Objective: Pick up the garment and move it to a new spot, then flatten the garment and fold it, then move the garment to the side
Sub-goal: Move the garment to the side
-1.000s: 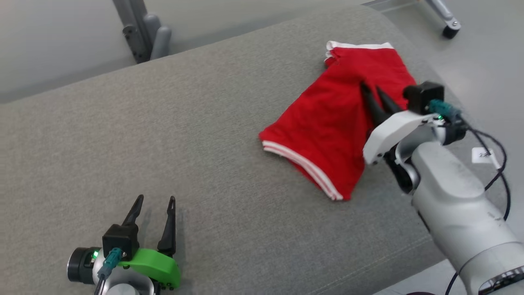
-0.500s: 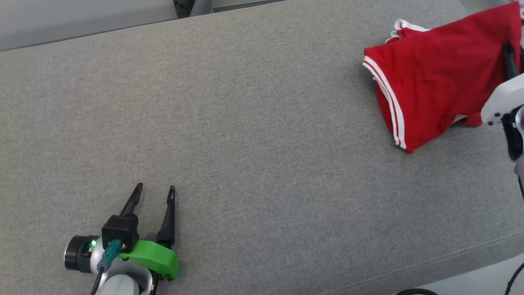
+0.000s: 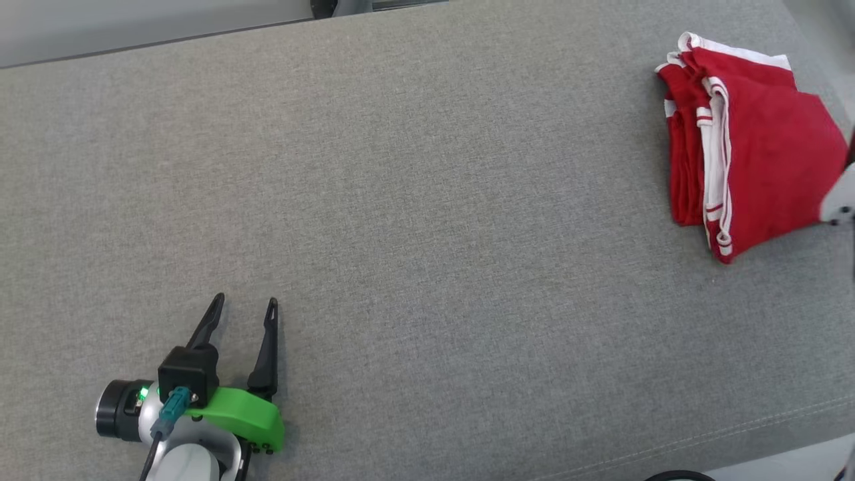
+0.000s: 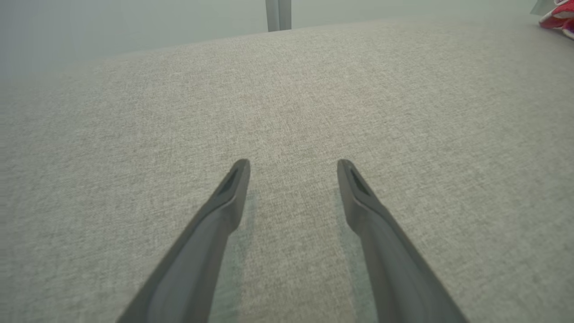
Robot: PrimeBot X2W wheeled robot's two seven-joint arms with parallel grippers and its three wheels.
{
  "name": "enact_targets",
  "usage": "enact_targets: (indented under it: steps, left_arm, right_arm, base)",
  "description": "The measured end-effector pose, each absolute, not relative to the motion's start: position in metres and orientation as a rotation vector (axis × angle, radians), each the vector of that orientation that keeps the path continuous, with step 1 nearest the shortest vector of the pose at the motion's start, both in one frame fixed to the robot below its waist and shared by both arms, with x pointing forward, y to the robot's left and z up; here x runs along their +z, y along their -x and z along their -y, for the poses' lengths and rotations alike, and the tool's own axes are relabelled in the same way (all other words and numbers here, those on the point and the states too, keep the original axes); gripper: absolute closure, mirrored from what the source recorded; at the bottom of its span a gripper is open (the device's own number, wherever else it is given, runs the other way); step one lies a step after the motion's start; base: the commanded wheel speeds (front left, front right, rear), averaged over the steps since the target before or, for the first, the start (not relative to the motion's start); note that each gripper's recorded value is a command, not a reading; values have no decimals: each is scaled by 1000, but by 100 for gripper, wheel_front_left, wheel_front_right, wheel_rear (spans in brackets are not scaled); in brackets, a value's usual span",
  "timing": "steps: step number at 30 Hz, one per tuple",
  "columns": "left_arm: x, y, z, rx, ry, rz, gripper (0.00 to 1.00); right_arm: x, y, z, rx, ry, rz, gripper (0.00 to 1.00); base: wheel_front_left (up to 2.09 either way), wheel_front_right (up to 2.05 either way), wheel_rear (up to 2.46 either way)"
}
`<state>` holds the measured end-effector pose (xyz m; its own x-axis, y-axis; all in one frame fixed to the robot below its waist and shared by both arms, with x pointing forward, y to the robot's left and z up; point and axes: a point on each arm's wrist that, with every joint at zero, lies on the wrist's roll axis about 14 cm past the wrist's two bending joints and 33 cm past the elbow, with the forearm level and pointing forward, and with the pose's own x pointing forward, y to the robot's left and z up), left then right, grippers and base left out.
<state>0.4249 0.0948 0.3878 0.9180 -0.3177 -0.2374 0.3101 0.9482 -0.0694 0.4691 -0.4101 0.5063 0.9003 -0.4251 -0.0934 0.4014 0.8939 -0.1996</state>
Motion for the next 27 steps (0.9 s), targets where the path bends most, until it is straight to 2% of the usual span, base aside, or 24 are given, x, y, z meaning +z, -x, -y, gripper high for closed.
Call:
enact_targets:
  steps: [6, 11, 17, 27]
  left_arm:
    - [396, -419, -98, -307, 36, -234, 0]
    - [404, -415, -101, -287, 40, -218, 0]
    - [415, -406, -108, -256, 47, -195, 0]
    - [427, -384, -131, -176, 60, -170, 0]
  right_arm:
    - [520, -484, 339, -289, 167, -39, 0]
    - [521, -481, 289, -168, 138, 1, 0]
    - [519, -459, 238, -49, 48, 41, 0]
    - [484, -409, 201, 9, -69, -24, 0]
  base:
    - [0, 0, 0]
    - [0, 0, 0]
    - [0, 0, 0]
    - [0, 0, 0]
